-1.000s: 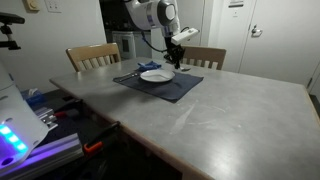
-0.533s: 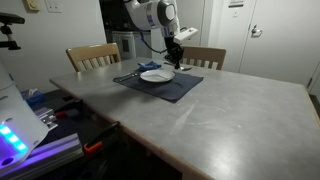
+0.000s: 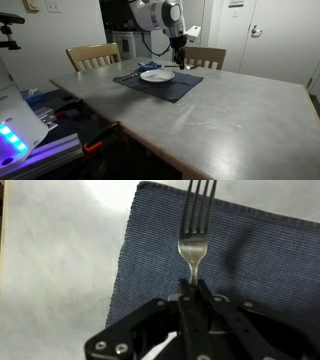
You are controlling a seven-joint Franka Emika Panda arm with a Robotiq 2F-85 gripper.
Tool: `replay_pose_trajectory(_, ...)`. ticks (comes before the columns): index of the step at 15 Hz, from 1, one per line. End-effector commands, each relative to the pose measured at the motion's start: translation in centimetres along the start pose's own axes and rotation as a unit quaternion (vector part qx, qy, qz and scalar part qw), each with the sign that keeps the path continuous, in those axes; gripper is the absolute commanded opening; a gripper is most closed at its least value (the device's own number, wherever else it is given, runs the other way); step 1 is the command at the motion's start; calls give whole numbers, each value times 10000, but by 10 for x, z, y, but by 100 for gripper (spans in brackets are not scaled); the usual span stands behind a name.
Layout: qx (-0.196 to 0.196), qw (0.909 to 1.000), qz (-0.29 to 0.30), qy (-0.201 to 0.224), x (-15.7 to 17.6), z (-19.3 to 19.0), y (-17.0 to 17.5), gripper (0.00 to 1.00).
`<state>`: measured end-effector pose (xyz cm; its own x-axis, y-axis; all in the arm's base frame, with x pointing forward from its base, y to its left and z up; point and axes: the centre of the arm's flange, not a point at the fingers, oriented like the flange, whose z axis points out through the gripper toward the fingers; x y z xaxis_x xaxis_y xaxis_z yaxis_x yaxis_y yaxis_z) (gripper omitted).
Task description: Take the the fork from the plate and put it on the mat
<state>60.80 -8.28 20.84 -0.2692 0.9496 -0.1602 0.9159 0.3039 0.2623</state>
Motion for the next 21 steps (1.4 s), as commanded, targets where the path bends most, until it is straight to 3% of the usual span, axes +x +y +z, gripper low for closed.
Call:
replay_pose_trajectory(1,-25,9999,-159,6,-3,2,-1,10)
replay_pose_trajectory(3,-48,9996,-271,22,-5,6,-3,10)
replay_pose_trajectory(4,-48,9996,-285,28,-5,7,-3,3)
replay_pose_trajectory(7,-183,9972,-723,-41,-3,-6,-4,3)
replay_pose_trajectory(11,-257,9831,-1810,-65,-5,-12,-2,3)
replay_pose_trajectory(15,-452,9598,-2758,-247,-8,-8,-6,3)
replay_pose_trajectory(20,-893,9167,-3878,-355,-22,-4,-14,3)
replay_pose_trajectory(21,-637,9342,-3492,-361,-12,-2,-5,3)
